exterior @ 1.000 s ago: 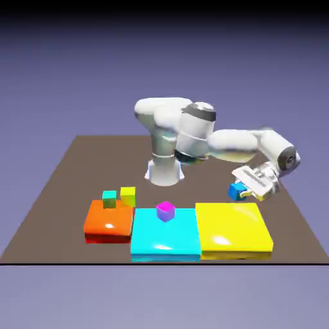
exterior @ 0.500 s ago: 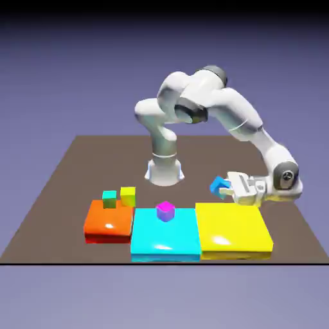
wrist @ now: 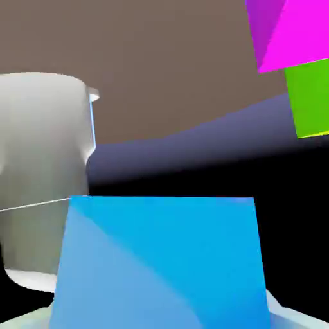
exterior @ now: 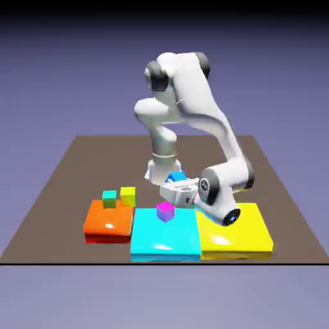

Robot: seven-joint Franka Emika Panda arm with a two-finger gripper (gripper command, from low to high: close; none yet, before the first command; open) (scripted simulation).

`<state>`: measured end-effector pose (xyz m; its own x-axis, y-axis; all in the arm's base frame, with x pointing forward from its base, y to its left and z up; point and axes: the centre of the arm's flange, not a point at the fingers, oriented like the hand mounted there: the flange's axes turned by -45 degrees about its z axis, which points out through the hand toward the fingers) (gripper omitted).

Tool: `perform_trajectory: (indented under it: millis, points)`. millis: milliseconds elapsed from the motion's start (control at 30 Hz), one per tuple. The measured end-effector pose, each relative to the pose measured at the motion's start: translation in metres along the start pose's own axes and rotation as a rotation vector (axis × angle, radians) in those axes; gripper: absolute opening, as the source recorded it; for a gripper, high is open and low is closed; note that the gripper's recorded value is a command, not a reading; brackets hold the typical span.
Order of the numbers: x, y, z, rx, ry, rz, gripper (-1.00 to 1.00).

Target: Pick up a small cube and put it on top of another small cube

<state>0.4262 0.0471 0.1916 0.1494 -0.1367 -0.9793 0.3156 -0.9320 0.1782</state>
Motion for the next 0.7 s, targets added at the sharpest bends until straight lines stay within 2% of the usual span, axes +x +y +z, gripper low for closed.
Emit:
perform_trajectory:
  millis: [300,567,700]
  points:
    - [-0.008,0.151,0.057,0.747,0.098,0.120,-1.00]
    - [-0.027,0.271,0.149,1.420,0.208,0.293,-1.00]
    - [-0.009,0.248,0.153,1.426,0.211,0.293,-1.00]
